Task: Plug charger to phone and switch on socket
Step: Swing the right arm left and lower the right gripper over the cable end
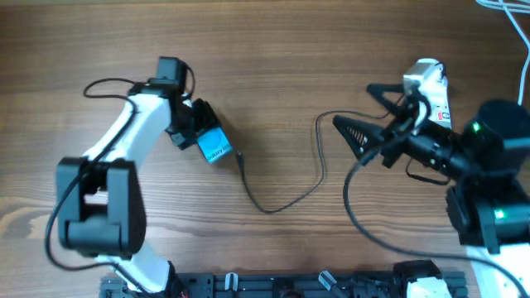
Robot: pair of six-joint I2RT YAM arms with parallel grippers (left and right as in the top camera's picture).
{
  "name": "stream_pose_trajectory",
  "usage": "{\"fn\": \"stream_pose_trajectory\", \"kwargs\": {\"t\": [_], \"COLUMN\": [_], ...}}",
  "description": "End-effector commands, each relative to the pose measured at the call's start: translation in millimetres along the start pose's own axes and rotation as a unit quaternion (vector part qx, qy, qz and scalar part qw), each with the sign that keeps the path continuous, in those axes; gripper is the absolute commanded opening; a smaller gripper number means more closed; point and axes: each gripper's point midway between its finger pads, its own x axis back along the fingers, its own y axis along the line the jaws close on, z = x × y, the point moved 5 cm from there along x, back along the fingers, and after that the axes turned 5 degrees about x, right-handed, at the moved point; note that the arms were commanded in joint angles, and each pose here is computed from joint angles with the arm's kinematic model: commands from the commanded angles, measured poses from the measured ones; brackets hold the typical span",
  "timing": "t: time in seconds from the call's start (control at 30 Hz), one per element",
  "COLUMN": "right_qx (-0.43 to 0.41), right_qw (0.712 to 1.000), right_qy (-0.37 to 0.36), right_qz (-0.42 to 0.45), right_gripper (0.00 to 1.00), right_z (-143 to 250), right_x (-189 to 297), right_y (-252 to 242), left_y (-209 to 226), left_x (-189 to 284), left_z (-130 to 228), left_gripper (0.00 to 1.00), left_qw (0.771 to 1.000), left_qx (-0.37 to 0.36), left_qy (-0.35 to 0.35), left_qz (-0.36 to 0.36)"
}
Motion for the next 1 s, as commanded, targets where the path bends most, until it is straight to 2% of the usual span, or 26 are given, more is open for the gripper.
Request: {"fn": "stream_pose_trajectory", "kwargs": {"t": [0.0,0.1,0.23,0.27,0.3,0.4,0.57,0.67,0.83,0.97], "right_qx": [-0.082,-0.168,-0.205,-0.217,-0.229,-0.214,-0.172,-0.15,-0.109,-0.054], "right_qw": [0.995,0.982,0.969,0.965,0.959,0.947,0.928,0.919,0.921,0.931], "right_qy": [0.032,0.064,0.118,0.136,0.166,0.237,0.323,0.355,0.357,0.326], "right_qz": [-0.045,-0.059,-0.07,-0.058,-0.024,0.023,0.063,0.078,0.109,0.157], "right_gripper": [0.99,0.99,0.79,0.77,0.7,0.59,0.55,0.45,0.31,0.29], "right_z": [8,21,46,55,72,113,175,210,239,245], "right_x": [-13,-31,-62,-72,-88,-126,-176,-199,-223,-237], "right_y": [-3,-16,-27,-29,-34,-27,-2,12,26,30], "left_y": [-16,-11,-3,0,2,6,21,22,22,22], "left_x": [42,48,51,52,53,53,52,52,52,52], "left_z": [-9,-15,-23,-25,-27,-30,-40,-41,-41,-41], "left_gripper": [0.65,0.65,0.65,0.65,0.65,0.66,0.67,0.67,0.67,0.67], "left_qw": [0.995,0.993,0.993,0.993,0.993,0.994,0.997,0.996,0.996,0.996], "left_qx": [-0.017,-0.002,-0.002,0.002,0.005,0.009,0.015,0.016,0.016,0.016], "left_qy": [-0.005,-0.003,-0.013,-0.015,-0.017,-0.026,-0.068,-0.073,-0.073,-0.073], "left_qz": [0.097,0.115,0.115,0.115,0.115,0.104,0.044,0.037,0.037,0.037]}}
